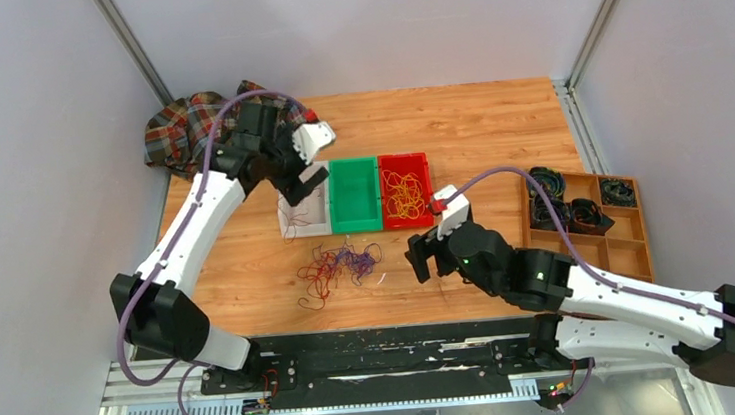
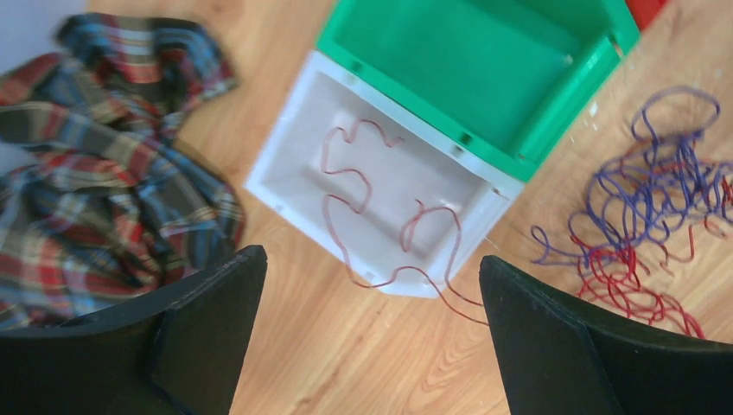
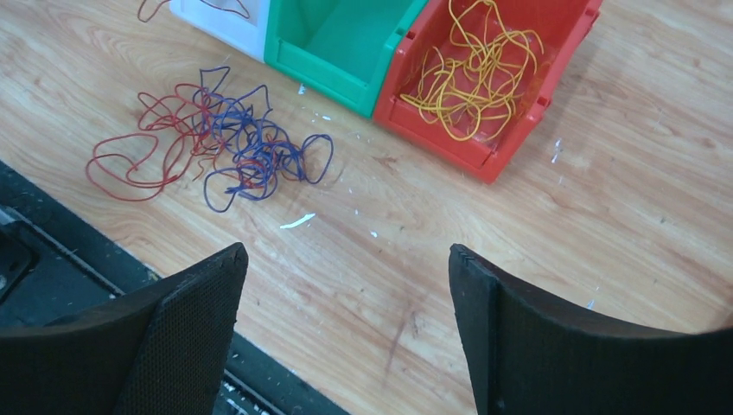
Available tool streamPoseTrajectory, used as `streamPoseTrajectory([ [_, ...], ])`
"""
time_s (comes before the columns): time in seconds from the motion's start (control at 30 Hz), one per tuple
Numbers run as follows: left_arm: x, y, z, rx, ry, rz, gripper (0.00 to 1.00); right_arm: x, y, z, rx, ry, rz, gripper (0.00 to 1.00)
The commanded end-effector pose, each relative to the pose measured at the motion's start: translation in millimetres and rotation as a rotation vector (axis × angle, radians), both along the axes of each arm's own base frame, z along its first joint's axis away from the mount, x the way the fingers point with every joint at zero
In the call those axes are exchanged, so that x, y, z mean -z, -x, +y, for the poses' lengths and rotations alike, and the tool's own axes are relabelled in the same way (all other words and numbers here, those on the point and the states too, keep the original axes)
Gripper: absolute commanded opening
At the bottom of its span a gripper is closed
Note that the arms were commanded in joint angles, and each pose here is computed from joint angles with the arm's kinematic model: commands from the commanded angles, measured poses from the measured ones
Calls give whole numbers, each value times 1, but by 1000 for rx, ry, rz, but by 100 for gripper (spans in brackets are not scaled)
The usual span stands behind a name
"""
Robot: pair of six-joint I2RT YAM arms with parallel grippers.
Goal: Untangle the cables
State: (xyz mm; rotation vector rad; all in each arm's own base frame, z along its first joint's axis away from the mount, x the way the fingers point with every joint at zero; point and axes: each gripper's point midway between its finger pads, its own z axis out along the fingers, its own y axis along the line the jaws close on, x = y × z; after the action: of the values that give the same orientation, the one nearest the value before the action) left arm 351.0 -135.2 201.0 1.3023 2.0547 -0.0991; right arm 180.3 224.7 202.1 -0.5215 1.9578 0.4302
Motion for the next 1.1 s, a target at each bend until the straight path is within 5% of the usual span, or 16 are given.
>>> streamPoseTrajectory([
  [0.0,-55,-13,11,-137,139,-73,98,-30,-24,22,12,-34,-94,86],
  [0.17,-82,-23,45,-269,140,-162,98,-29,-41,35,43,26,-118,86],
  [0.33,-98,-29,70,-344,63,-273,98,-17,-53,32,110,-72,-83,87],
  [0.57,-105,-33,75,-367,116,-368,98,-10,-72,11,230,-133,-107,87],
  [1.07,-66,-16,61,-298,141,-204,98,25,-44,90,-41,-64,35,87],
])
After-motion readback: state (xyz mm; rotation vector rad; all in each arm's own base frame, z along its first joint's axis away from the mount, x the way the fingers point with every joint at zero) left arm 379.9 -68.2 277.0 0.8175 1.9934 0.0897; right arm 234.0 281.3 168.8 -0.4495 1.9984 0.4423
